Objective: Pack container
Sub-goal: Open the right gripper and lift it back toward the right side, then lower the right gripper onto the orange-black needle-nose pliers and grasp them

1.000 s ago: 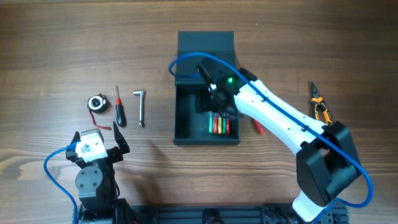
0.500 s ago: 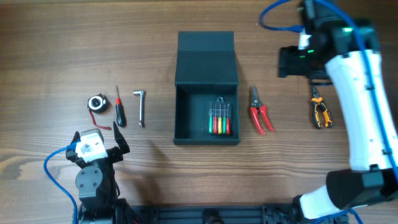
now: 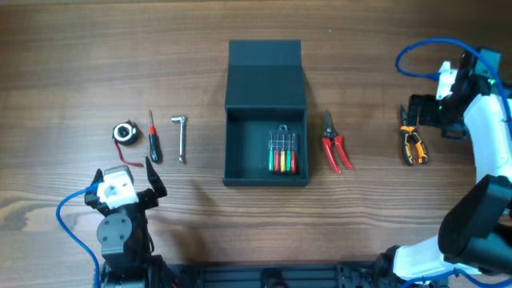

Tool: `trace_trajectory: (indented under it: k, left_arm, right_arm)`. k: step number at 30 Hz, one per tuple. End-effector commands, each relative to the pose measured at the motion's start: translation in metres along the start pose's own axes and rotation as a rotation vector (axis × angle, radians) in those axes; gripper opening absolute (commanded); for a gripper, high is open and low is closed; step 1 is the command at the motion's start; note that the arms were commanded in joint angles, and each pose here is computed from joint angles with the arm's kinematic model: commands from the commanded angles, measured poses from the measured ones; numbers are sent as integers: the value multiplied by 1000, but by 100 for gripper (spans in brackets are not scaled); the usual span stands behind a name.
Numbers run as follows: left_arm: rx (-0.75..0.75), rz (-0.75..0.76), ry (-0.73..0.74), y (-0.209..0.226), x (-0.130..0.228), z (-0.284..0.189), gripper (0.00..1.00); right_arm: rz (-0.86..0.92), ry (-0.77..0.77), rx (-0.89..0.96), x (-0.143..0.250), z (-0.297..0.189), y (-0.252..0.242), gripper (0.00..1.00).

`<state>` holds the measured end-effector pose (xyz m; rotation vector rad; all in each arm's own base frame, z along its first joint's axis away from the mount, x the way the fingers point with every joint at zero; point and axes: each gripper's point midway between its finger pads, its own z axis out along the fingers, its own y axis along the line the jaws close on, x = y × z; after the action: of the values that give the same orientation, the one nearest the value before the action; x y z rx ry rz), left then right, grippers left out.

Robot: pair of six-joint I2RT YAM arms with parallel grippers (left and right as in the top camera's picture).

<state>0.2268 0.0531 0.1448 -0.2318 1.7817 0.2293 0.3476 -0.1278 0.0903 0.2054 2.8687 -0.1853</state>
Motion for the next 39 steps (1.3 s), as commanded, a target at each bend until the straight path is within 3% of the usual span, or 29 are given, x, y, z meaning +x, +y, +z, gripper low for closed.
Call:
trace_trajectory:
  k: [1,14,20,26,36,39]
  left_arm:
    - [0,23,-3,0,0,0,100]
    - [0,23,-3,0,0,0,100]
    - [0,23,-3,0,0,0,100]
    - [0,23,-3,0,0,0,100]
    - [0,23,-3,0,0,0,100]
    - [0,23,-3,0,0,0,100]
  right_arm:
    - [-55,14,37,10,16,-4,100]
    - [-73,175,-44,42,81,21,100]
    - [-50,254,-85,77,110,36,100]
    - [10,335,-27,97,107,28,98]
    - [-72,369,37,103,104,15,99]
    - [-70,361,39,101,105,15,91]
